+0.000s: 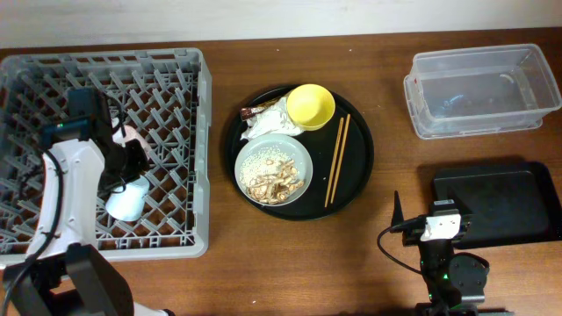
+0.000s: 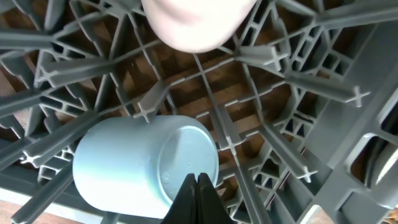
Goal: Sort waste into correct bins and load items into the dishwasher rack
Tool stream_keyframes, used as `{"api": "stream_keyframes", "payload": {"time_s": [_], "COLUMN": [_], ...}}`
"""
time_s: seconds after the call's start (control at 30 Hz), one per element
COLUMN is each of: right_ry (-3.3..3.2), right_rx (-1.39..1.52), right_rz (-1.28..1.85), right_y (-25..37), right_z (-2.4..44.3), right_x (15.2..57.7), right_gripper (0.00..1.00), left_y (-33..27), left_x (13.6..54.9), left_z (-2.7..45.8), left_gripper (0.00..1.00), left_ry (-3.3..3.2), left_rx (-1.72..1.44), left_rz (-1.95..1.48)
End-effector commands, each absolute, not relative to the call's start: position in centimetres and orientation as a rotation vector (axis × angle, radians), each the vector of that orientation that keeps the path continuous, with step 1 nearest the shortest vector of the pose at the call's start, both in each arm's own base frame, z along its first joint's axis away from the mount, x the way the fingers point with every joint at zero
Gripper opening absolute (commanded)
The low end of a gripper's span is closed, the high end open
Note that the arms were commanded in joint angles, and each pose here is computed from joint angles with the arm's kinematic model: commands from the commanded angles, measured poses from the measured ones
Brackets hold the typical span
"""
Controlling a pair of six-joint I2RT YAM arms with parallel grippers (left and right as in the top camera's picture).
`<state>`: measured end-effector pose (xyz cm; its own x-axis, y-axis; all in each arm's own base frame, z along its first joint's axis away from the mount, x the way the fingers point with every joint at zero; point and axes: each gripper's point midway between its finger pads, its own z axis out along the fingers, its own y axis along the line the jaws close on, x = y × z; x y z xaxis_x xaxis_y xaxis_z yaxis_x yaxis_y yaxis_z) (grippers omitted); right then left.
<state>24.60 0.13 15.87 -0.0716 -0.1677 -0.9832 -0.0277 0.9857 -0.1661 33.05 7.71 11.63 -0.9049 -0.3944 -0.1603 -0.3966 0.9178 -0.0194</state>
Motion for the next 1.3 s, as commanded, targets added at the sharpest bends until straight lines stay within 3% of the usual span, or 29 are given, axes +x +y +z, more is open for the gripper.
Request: {"api": "stream_keyframes", "payload": {"time_s": [0.0,0.63,0.9,1.03,1.27], "right_ry": [1.645,1.645,1.645,1.645,1.645], "right_rx": [-0.153,-0.153,-0.153,-0.153,-0.153], "right_rz": [-0.123,-0.123,-0.123,-0.123,-0.123], "right_y": [0.1,0.1,0.1,0.1,0.1], "right_z": [15.5,15.5,15.5,15.5,15.5], "right_x": [24.6,24.6,24.6,24.6,24.6], "right_gripper": [0.98,0.98,0.98,0.98,0.98], "left_y": [7.3,11.2,13.4,13.3,11.8], "left_x": [32.3,29.3,27.9,28.1,31.7], "left_z": [10.3,12.5,12.3,12.4,18.3], "left_gripper": [0.00,0.00,0.00,0.00,0.00], "left_ry": [2.956,2.974,2.944,2.930,2.720], "left_rx": [-0.632,-0.846,-1.029,-1.027,-0.827], "left_rz": [-0.001,0.257,0.151,0.135,-0.062]}}
